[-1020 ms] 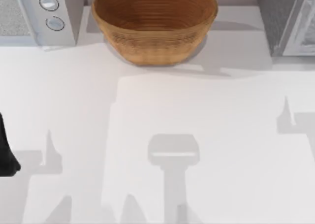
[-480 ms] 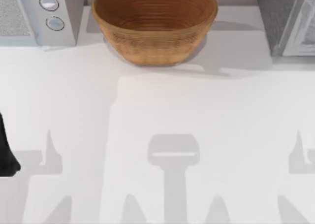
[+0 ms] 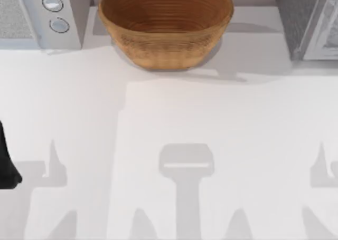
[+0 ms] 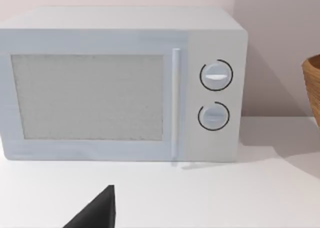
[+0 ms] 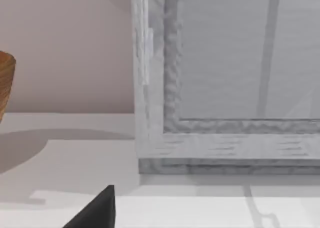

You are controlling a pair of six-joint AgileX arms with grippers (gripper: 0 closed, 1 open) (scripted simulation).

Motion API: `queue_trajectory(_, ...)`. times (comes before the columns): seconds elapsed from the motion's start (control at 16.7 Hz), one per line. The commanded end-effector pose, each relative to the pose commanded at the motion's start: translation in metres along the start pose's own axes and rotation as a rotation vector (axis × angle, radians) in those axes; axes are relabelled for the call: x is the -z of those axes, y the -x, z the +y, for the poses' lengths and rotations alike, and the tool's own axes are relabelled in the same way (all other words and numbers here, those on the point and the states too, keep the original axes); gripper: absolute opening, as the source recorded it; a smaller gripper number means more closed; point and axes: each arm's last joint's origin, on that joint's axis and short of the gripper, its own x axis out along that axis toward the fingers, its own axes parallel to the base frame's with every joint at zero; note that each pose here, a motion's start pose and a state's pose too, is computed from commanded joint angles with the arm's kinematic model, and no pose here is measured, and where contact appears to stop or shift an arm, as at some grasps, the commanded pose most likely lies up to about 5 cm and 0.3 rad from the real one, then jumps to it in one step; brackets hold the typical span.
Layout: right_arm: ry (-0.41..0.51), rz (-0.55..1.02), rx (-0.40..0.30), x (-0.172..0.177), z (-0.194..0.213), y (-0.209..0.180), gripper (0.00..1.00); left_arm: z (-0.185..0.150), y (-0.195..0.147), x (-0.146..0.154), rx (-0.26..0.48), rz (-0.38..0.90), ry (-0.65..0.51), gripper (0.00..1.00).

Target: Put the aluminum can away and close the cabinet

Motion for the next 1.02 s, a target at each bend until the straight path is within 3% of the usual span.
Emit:
queue_trajectory(0.54, 0.000, -0.005, 0.003, -0.027, -0.027, -0.024, 1.00, 0.000, 0.000, 0.000, 0.000, 0.000, 0.000, 1.00)
queue_trajectory(1.02, 0.002, -0.004, 0.002, -0.035, -0.113, -0.060, 1.00, 0.000, 0.000, 0.000, 0.000, 0.000, 0.000, 1.00)
